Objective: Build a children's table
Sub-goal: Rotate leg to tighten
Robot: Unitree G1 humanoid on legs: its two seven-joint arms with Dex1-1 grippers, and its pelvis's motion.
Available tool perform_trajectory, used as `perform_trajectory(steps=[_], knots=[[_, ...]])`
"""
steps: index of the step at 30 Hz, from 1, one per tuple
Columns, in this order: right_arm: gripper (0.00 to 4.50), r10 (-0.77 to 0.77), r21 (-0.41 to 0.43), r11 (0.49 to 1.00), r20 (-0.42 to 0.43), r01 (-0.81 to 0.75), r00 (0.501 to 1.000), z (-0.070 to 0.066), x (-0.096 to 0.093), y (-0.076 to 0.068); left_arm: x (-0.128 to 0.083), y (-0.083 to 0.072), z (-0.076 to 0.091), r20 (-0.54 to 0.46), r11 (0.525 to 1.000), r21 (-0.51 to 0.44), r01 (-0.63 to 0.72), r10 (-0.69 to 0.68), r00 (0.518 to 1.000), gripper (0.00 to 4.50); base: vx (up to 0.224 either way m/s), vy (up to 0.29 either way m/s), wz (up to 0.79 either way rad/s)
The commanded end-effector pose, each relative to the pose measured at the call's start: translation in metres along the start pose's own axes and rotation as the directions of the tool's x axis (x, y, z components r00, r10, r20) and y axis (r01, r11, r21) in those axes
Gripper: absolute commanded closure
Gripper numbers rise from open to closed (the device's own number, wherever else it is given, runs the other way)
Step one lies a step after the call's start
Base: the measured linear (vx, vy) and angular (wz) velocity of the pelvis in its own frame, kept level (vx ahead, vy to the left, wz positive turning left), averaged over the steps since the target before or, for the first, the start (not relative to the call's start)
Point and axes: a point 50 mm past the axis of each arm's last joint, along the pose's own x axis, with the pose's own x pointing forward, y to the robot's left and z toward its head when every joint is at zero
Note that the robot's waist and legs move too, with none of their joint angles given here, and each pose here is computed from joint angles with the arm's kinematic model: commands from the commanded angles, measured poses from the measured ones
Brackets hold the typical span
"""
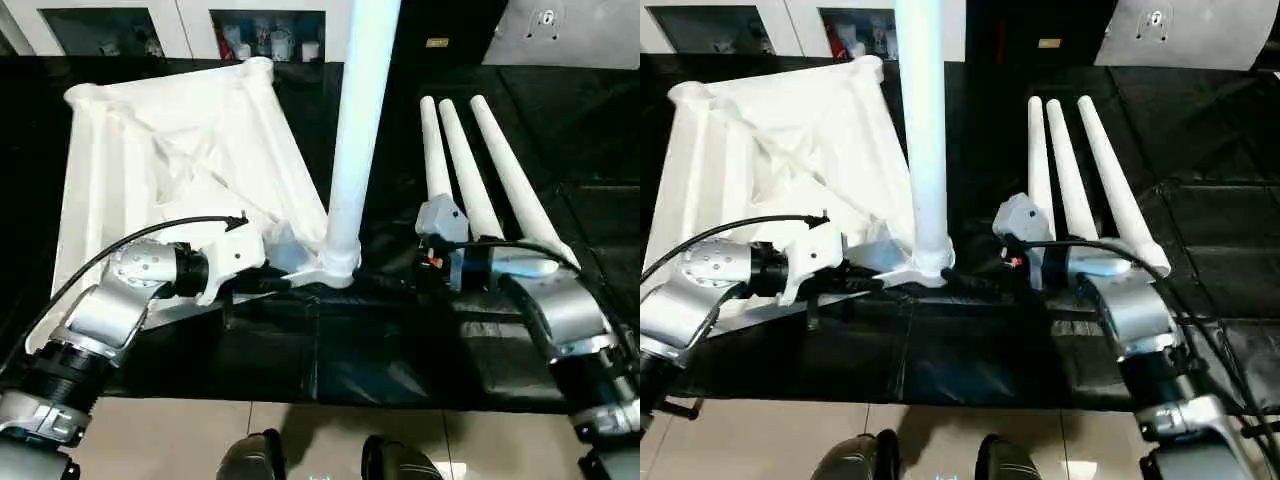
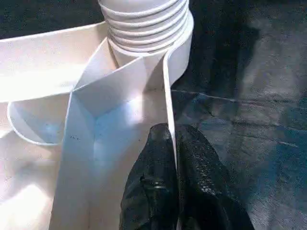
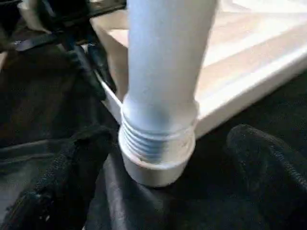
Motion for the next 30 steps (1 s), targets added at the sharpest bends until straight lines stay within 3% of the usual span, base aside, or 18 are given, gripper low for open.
perform_trajectory(steps=[1, 14, 30], knots=[[0.04, 0.036, -0.021, 0.999, -0.011, -0.036, 0.999, -0.001, 0.003, 0.0, 0.011, -0.012, 0.001, -0.017, 0.991, 0.041, 0.128, -0.127, 0.992, 4.5, 0.0, 0.0, 0.0], [0.04, 0.134, -0.003, 0.991, 0.031, -0.134, 0.99, -0.002, 0.023, 0.005, 0.016, -0.016, 0.01, 0.002, 0.978, 0.089, 0.188, -0.188, 0.982, 4.5, 0.0, 0.0, 0.0], [1.48, 0.156, 0.026, 0.987, 0.046, -0.157, 0.987, -0.006, 0.022, 0.003, 0.017, -0.018, 0.011, 0.0, 0.973, 0.1, 0.207, -0.208, 0.978, 4.5, 0.0, 0.0, 0.0]])
